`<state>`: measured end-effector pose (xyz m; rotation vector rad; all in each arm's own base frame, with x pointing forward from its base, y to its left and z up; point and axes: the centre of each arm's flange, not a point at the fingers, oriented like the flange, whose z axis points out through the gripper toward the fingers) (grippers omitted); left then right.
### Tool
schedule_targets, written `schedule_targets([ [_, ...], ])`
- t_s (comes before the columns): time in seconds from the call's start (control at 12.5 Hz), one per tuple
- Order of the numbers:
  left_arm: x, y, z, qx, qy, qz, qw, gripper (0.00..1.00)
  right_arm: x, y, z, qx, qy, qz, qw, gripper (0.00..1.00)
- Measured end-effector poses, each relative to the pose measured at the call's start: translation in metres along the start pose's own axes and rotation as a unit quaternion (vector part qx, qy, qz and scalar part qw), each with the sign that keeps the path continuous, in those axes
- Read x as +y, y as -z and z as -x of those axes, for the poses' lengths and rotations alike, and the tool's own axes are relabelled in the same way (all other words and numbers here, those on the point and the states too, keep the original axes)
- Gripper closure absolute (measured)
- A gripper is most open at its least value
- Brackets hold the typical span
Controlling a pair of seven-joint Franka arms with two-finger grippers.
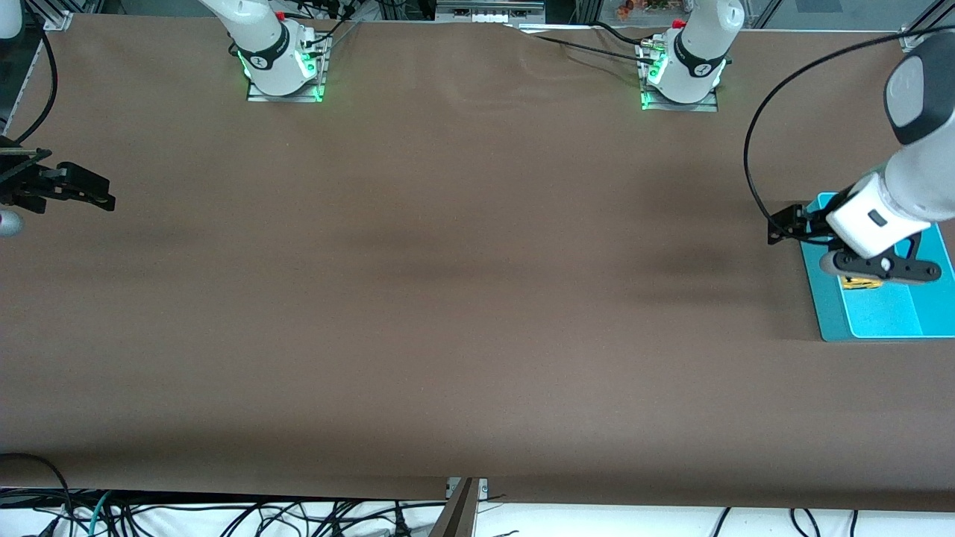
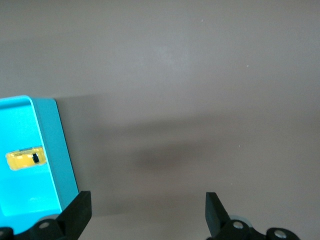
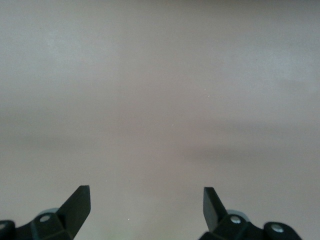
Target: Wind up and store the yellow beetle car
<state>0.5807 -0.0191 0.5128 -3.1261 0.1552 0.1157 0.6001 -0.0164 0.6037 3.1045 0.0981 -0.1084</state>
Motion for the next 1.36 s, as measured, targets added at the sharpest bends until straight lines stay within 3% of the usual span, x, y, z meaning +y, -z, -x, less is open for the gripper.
schedule_targets([
  [0.4,0.015,0.010,0.030,0.001,0.007,-0.001,1.000,0.00,0.000,0.000,0.000,0.000,0.000,0.000,1.000,0.00],
  [1.36,0.024,0.042,0.029,-0.018,0.000,-0.001,1.000,0.00,0.000,0.000,0.000,0.000,0.000,0.000,1.000,0.00],
])
